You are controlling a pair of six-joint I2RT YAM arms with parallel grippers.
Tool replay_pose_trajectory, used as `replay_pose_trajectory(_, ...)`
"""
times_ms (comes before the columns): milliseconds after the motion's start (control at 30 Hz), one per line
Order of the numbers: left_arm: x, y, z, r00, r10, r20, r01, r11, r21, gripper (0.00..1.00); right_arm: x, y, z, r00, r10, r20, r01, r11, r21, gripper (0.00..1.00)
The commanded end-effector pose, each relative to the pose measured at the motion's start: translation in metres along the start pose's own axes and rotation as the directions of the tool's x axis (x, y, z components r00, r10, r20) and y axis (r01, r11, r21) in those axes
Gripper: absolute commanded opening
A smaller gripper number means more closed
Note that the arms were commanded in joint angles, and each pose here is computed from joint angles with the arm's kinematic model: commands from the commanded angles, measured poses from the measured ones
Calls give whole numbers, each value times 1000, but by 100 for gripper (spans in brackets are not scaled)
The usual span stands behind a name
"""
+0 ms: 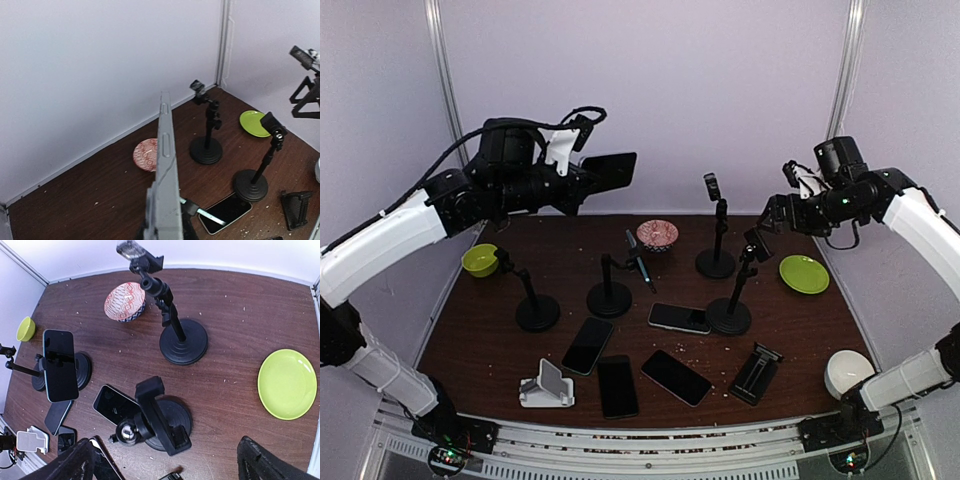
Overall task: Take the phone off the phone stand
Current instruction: Place the phone stand at the center of the board.
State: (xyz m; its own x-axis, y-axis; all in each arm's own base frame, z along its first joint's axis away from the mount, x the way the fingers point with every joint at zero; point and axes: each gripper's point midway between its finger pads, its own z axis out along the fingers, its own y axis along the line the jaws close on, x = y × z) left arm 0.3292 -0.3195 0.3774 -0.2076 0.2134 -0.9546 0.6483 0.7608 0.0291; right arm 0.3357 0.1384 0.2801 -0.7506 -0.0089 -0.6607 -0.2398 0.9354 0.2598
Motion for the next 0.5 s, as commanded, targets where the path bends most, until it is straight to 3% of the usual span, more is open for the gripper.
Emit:
replay_pose_trajectory(0, -2, 55, -28, 998, -61, 15, 63, 980, -191, 0, -16, 3, -15, 995, -13, 100, 13, 1000, 0, 100)
replay_pose_trajectory(233, 30, 126, -97, 989, -150, -10, 131, 892, -433, 0, -31, 8, -28, 981, -17, 195, 22, 1000, -20, 100)
replay_pose_trajectory(467, 77, 158, -165, 962, -268, -47, 182, 764, -619, 0, -44, 14, -29, 969, -12, 247, 25, 998, -51, 99)
